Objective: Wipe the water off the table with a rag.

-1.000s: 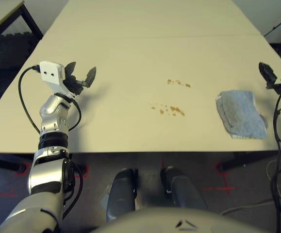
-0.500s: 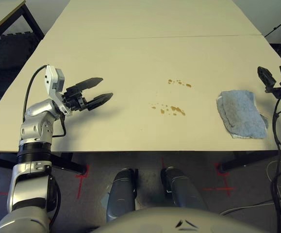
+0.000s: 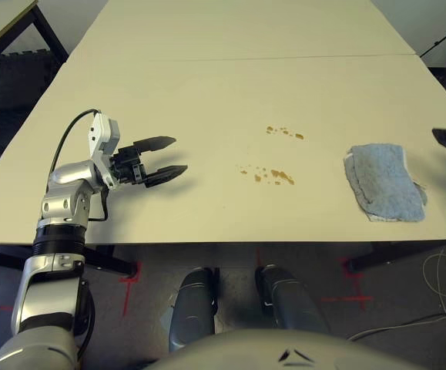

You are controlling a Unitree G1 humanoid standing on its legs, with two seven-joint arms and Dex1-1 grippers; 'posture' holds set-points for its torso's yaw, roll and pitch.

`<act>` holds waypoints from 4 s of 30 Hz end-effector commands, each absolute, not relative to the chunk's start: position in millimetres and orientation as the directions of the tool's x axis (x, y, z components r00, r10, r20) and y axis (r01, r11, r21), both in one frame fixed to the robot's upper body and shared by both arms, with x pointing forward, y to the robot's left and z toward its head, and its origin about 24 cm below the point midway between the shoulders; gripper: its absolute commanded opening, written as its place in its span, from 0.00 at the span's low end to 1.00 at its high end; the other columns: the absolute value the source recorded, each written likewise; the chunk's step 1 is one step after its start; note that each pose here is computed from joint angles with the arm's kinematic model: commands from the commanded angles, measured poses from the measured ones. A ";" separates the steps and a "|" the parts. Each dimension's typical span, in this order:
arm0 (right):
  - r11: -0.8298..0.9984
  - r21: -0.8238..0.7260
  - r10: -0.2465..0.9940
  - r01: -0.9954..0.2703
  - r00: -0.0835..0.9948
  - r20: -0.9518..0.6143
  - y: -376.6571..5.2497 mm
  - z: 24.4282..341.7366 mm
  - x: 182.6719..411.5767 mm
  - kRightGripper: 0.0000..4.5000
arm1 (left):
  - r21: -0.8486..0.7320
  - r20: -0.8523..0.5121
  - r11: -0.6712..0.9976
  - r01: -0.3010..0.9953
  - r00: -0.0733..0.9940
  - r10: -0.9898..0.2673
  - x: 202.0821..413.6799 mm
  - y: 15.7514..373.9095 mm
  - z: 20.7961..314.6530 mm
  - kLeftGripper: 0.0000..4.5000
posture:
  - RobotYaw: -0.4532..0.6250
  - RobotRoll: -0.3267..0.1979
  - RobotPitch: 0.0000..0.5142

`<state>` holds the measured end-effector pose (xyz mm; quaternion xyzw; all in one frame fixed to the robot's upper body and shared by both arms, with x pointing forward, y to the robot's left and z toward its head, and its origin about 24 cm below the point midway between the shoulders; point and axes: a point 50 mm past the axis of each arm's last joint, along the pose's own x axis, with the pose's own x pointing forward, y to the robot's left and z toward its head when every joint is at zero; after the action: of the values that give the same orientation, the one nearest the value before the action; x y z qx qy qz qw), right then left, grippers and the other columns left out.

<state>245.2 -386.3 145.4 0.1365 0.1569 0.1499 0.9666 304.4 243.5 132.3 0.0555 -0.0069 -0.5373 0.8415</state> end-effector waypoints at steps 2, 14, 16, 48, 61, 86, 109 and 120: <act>0.899 0.331 0.387 -0.287 0.875 -0.292 -373.0 132.3 243.0 0.99 | 0.105 -0.068 0.410 0.906 0.417 -0.906 304.9 240.3 127.1 1.00 | 0.21 0.62 0.25; 0.917 0.317 0.334 -0.243 0.902 -0.274 -366.2 100.1 253.4 0.99 | 0.109 -0.061 0.415 0.903 0.423 -0.904 304.9 240.0 128.2 1.00 | 0.22 0.62 0.25; 0.918 0.311 0.334 -0.245 0.902 -0.275 -366.1 98.6 256.0 0.99 | 0.109 -0.061 0.416 0.903 0.424 -0.904 304.7 239.9 128.4 1.00 | 0.22 0.62 0.25; 0.890 0.249 0.456 -0.382 0.751 -0.477 -320.7 67.0 264.9 0.78 | 0.102 -0.071 0.408 0.907 0.415 -0.907 302.5 236.8 128.9 1.00 | 0.22 0.62 0.30; 0.880 0.275 0.473 -0.386 0.764 -0.439 -317.0 89.9 269.2 0.03 | 0.102 -0.072 0.412 0.905 0.420 -0.905 303.3 237.3 128.6 1.00 | 0.22 0.62 0.30; 0.815 0.458 0.456 -0.355 0.881 -0.128 -241.3 152.5 335.6 0.03 | 0.108 -0.065 0.424 0.899 0.432 -0.900 306.0 237.7 126.4 1.00 | 0.23 0.62 0.23; 0.856 0.365 0.482 -0.367 0.821 -0.306 -169.3 89.0 373.2 0.03 | 0.107 -0.075 0.429 0.897 0.437 -0.896 301.5 241.1 125.0 1.00 | 0.24 0.62 0.25; 0.788 0.386 0.600 -0.479 0.738 -0.308 -116.3 86.9 381.0 0.03 | 0.105 -0.075 0.432 0.896 0.440 -0.895 299.9 241.4 125.0 1.00 | 0.25 0.62 0.26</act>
<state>386.0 -132.4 101.9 0.1443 0.1762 0.2677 0.9362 301.6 240.9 123.4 0.0574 0.0013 -0.5288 0.8468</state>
